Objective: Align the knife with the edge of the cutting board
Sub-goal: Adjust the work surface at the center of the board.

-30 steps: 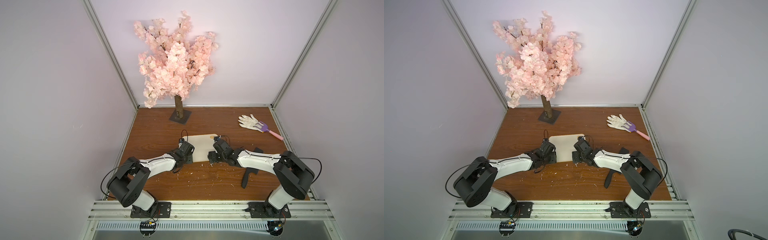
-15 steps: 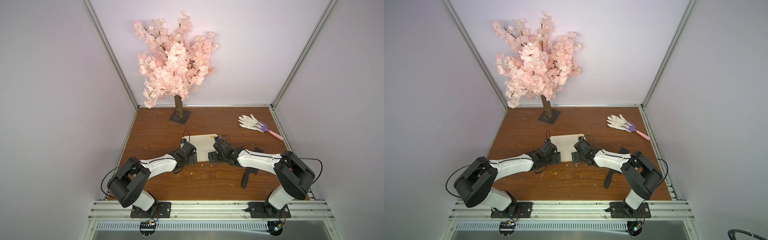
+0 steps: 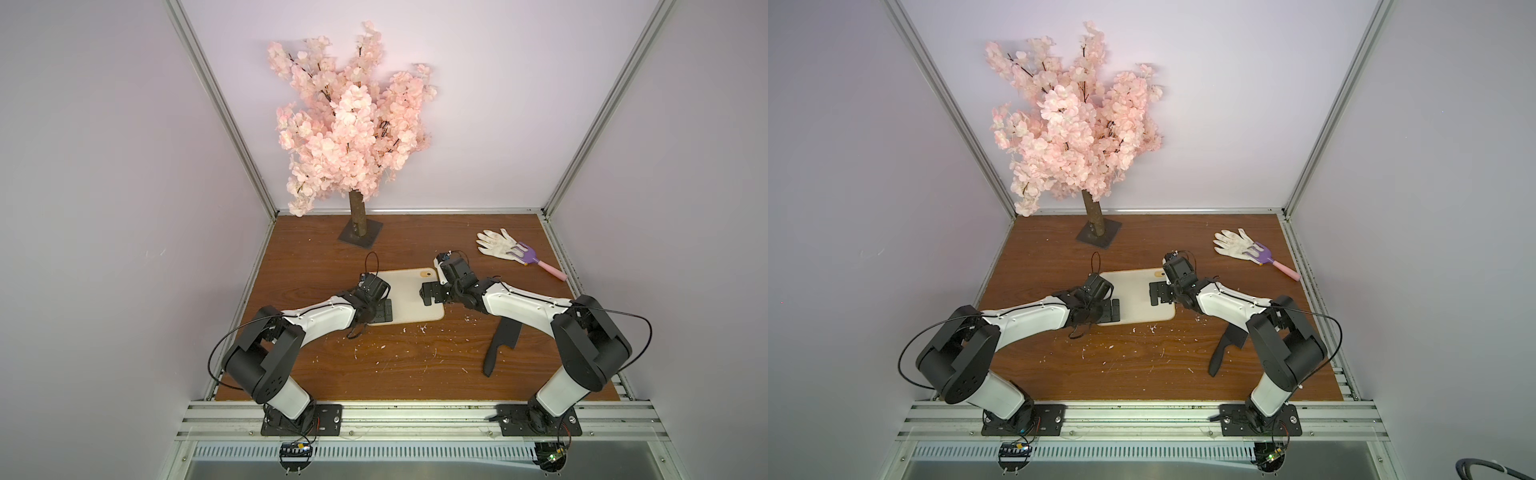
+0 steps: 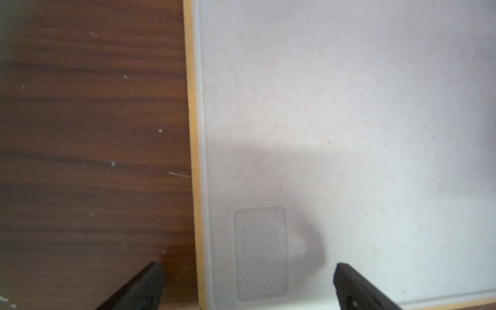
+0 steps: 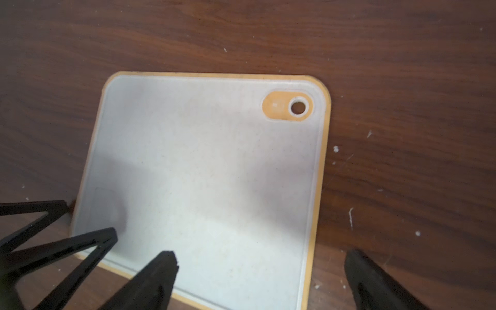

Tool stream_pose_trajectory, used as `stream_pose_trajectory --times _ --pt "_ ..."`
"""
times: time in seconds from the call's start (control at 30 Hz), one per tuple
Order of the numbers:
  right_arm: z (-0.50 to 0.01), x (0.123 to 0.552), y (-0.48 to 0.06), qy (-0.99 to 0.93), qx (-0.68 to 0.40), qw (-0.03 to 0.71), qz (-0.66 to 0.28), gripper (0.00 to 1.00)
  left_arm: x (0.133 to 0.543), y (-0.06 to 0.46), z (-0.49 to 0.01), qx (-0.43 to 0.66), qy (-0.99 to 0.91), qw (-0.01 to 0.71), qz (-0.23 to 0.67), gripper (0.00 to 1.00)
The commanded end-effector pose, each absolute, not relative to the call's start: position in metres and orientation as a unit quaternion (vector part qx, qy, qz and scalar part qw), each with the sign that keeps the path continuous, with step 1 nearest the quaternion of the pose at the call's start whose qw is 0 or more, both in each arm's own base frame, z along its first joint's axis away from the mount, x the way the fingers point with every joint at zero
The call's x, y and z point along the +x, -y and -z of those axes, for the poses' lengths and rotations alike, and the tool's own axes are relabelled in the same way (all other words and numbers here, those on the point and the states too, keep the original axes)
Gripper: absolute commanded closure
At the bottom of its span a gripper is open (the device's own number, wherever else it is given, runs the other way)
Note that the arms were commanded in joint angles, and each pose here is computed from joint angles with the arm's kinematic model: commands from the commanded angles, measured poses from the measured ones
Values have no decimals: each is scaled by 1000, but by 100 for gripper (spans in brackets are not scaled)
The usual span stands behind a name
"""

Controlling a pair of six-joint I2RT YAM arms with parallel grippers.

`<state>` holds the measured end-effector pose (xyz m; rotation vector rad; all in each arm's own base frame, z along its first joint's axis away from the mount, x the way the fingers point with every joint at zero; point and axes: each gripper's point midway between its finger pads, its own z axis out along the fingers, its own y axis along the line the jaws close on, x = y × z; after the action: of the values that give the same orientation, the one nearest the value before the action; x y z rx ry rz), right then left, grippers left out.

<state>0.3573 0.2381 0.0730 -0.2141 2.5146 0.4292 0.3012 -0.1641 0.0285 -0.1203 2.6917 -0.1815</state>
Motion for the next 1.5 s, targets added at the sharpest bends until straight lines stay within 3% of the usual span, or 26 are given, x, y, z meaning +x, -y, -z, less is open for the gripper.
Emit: stream_pose_trajectory --times 0.0,0.57,1.47 --pt "-69 368 -246 -936 -98 279 -193 1 294 164 -17 -35 -980 177 84 0" --pt "-40 376 -252 -935 -90 249 -237 1 317 169 -19 -49 -975 168 135 0" --pt "-30 322 -248 -933 -73 229 -267 1 272 186 4 -56 -974 152 161 0"
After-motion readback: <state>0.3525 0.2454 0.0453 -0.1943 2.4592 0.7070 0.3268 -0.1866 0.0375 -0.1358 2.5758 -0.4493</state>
